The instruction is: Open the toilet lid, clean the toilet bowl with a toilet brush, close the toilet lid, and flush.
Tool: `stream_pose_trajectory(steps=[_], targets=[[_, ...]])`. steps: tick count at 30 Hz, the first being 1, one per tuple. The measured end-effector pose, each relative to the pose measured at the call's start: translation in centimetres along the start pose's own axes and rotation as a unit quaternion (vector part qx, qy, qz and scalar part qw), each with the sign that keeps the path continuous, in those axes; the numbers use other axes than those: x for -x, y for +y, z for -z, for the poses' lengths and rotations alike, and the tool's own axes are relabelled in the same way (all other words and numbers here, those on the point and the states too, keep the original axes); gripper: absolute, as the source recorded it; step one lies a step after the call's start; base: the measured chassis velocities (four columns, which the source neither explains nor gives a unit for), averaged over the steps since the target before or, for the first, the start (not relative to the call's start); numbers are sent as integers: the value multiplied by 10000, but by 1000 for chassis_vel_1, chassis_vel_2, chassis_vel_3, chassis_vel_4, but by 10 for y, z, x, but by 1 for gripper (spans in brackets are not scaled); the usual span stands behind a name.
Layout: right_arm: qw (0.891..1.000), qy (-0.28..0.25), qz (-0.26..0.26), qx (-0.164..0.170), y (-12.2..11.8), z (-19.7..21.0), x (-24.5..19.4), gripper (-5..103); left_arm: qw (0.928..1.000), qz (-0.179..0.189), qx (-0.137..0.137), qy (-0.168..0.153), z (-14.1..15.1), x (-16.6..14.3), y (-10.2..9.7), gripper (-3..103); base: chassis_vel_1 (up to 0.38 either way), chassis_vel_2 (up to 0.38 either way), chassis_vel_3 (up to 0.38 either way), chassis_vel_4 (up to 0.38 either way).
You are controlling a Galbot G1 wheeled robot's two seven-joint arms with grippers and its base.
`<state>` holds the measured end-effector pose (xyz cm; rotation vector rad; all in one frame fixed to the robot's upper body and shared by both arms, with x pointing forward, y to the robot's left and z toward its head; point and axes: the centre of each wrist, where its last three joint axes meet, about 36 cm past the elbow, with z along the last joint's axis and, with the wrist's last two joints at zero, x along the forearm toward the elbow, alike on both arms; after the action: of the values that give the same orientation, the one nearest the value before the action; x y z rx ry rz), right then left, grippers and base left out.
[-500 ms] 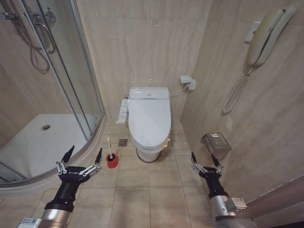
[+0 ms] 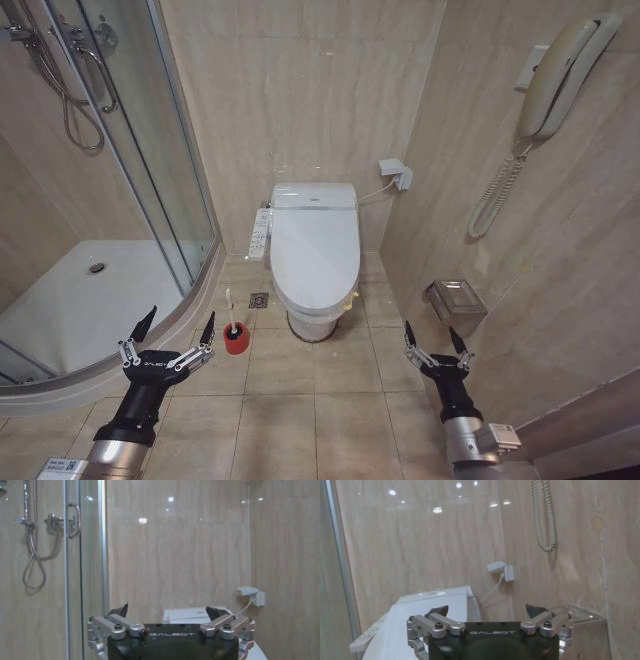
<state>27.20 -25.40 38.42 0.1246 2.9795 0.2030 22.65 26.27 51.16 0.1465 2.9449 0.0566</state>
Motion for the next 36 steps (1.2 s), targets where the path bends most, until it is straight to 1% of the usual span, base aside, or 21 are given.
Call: stream_pose_trajectory(steps=[9, 12, 22, 36], targets=[[9999, -87, 143, 8, 1, 7, 4, 100, 10000, 0, 0, -1, 0, 0, 0, 100, 0, 0, 0, 0], [9993, -132, 341, 4, 1, 11, 7, 100, 10000, 0, 0, 0, 0, 0, 0, 100, 0, 0, 0, 0], [9990, -155, 417, 65, 6, 13, 8, 100, 10000, 0, 0, -1, 0, 0, 0, 100, -14, 22, 18, -21], [9990, -111, 417, 148, 11, 10, 6, 100, 10000, 0, 0, -1, 0, 0, 0, 100, -164, 166, 174, -170]])
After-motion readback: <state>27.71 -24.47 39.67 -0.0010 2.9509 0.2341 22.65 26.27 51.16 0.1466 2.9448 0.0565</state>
